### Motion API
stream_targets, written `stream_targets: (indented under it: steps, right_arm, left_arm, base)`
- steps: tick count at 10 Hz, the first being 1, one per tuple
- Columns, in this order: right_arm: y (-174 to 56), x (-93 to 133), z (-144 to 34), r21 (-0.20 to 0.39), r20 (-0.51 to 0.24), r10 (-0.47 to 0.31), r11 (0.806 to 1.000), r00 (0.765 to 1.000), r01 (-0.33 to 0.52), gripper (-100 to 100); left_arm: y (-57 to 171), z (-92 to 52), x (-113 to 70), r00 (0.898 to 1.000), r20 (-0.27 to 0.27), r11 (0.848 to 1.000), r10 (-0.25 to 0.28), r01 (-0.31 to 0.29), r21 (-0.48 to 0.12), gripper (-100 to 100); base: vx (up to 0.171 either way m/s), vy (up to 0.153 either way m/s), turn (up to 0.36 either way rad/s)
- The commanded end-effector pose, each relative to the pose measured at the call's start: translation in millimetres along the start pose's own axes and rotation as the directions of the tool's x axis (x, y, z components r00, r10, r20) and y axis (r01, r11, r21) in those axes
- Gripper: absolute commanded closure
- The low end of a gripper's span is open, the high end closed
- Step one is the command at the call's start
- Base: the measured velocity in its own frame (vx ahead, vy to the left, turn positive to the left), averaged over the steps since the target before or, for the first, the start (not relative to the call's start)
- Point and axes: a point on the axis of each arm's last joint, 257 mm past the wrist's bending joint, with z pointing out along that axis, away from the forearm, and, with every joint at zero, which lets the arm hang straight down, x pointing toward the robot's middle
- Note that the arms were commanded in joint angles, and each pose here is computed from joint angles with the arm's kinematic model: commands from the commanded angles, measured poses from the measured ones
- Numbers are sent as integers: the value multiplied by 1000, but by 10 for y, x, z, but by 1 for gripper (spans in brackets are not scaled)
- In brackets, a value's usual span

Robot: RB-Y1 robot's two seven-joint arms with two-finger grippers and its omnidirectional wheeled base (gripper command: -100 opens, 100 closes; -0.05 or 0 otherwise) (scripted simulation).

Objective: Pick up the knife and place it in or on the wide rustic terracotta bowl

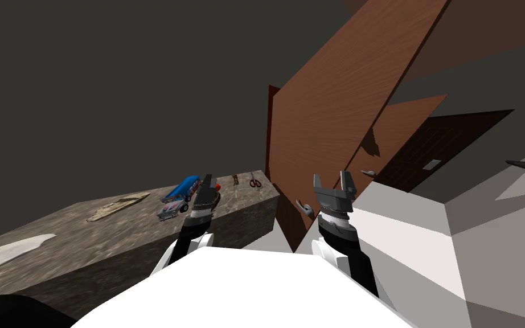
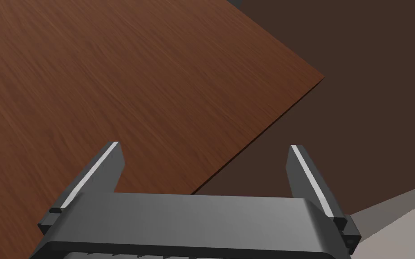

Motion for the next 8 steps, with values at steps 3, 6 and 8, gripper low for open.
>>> stream_targets:
  steps: [3, 6, 8]
  right_arm:
    - [0, 0, 0, 0, 0, 0, 1000, 1000, 0, 0]
    - [0, 0, 0, 0, 0, 0, 1000, 1000, 0, 0]
    - [0, 0, 0, 0, 0, 0, 1000, 1000, 0, 0]
  left_arm:
    - [80, 16, 119, 996, -89, 1000, 23, -25, -13, -100]
    - [221, 33, 255, 984, -175, 998, 38, -47, -50, -100]
    - [278, 34, 316, 975, -216, 996, 48, -62, -62, -100]
  base:
    - [-21, 13, -38]
    - [-45, 35, -76]
    - [-58, 46, -58]
